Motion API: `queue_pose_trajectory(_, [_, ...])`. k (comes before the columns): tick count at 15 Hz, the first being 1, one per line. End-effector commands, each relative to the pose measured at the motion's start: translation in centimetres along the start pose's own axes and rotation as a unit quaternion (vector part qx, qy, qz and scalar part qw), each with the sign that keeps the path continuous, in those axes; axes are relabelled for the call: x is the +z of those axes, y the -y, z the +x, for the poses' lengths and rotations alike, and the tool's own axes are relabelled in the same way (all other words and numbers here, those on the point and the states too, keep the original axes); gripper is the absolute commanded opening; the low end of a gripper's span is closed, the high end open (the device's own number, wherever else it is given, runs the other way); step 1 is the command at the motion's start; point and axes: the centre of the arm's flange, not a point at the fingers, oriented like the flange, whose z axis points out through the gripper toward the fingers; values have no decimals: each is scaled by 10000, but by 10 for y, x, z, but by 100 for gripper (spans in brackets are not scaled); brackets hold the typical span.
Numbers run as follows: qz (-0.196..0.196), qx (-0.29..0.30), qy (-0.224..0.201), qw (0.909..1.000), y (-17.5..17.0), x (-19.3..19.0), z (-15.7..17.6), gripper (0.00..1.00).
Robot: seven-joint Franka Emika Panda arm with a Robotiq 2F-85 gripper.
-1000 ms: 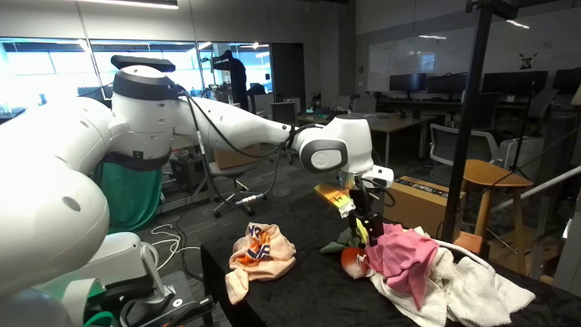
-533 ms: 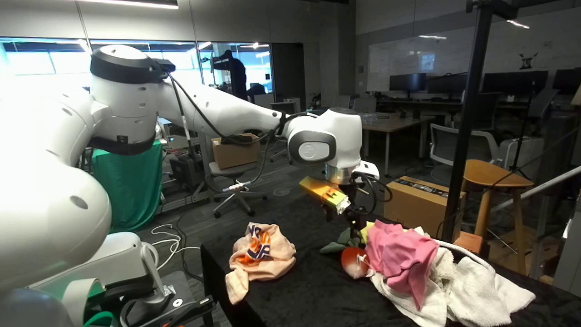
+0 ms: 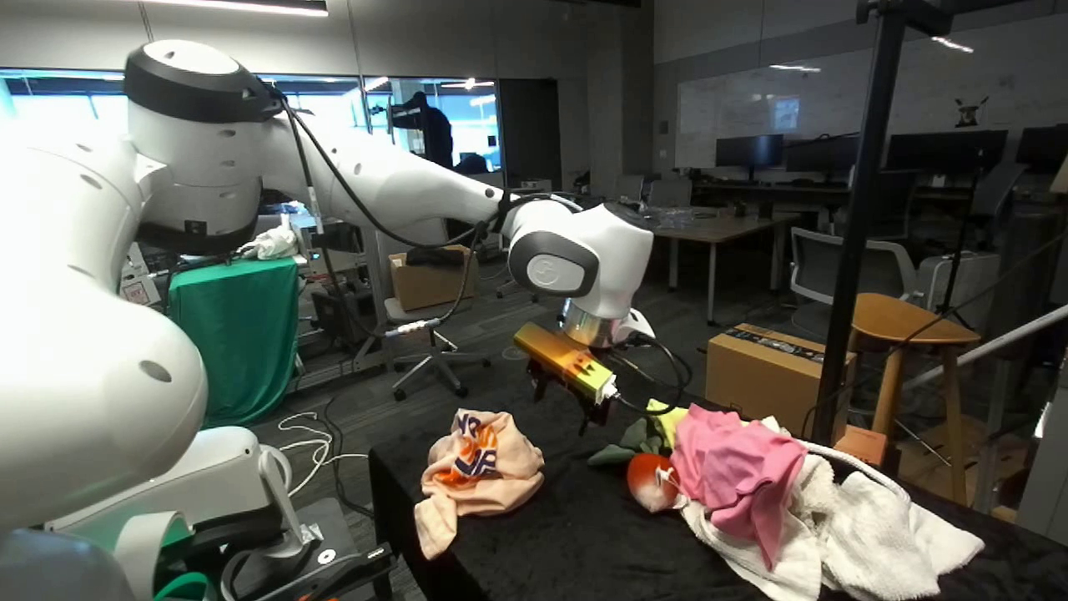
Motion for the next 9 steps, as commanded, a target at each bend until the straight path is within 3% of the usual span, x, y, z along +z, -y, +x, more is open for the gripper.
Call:
queue_pose_trajectory(1, [509,-497,241,9972,14,10,-21,100])
queue_pose_trajectory(9, [515,-1240,757,9880,34,39,-44,100])
